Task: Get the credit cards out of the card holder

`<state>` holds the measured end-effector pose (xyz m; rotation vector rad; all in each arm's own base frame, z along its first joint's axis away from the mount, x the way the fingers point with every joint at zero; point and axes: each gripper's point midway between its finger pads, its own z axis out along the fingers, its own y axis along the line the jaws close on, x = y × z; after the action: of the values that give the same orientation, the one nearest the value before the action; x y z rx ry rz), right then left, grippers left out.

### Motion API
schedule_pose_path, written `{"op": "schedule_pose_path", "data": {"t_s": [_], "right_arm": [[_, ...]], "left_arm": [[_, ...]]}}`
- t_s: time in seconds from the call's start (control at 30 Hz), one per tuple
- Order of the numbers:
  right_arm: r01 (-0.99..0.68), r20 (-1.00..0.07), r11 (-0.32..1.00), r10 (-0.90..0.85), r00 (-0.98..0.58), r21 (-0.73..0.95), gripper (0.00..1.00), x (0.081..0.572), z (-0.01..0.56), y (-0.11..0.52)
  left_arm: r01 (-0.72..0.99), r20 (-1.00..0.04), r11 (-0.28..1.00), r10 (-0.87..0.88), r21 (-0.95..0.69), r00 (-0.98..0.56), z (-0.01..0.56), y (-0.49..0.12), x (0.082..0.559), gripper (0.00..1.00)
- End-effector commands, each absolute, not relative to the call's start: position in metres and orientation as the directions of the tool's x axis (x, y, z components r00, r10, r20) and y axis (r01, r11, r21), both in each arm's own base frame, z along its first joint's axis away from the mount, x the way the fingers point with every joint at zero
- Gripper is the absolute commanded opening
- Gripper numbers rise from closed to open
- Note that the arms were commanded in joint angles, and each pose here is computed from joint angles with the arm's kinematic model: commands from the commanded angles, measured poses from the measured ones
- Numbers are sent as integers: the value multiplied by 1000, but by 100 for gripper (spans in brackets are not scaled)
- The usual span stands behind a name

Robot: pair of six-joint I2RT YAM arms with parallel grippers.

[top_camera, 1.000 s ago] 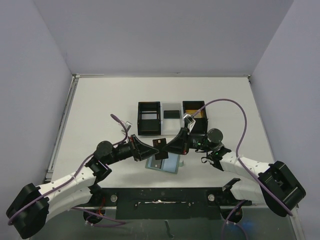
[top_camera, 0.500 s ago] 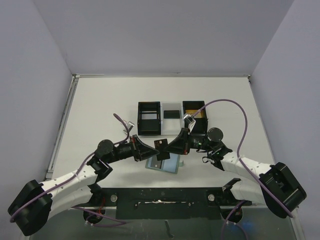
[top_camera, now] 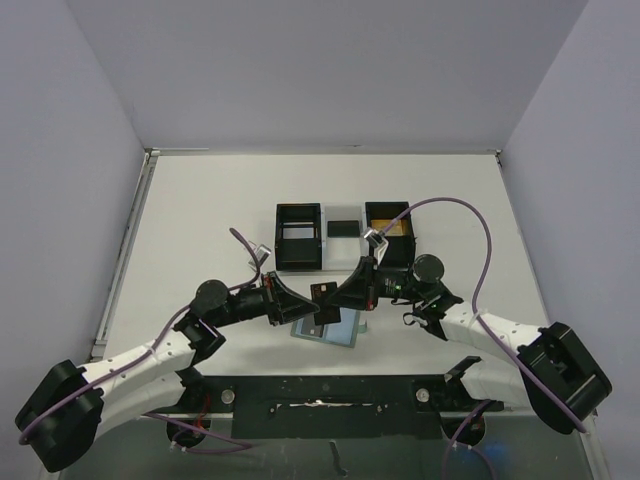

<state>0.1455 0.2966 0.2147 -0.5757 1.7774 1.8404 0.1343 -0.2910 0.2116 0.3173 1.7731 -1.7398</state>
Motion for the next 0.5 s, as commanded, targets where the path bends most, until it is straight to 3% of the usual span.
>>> {"op": "schedule_pose_path", "data": {"t_s": [0.0, 0.1, 0.2, 0.3, 0.47], "right_arm": [[-694, -688, -37, 106, -718, 719, 0, 149, 237, 293], [-719, -715, 24, 132, -687, 695, 0, 162, 241, 285], [-737, -767, 217, 111, -632, 640, 0, 187, 230, 277], [-734, -840, 440, 100, -533, 518, 0, 218, 229, 259], [-615, -921, 724, 72, -383, 313, 0, 259, 223, 215]], "left_arm": [[636, -626, 76, -300, -768, -720, 237, -289, 137, 0], [625, -648, 179, -281, -760, -708, 226, -288, 147, 39], [591, -671, 322, -278, -739, -688, 215, -279, 162, 58], [520, -689, 481, -294, -706, -663, 203, -260, 178, 66], [340, -679, 667, -344, -663, -649, 183, -223, 198, 68]]}}
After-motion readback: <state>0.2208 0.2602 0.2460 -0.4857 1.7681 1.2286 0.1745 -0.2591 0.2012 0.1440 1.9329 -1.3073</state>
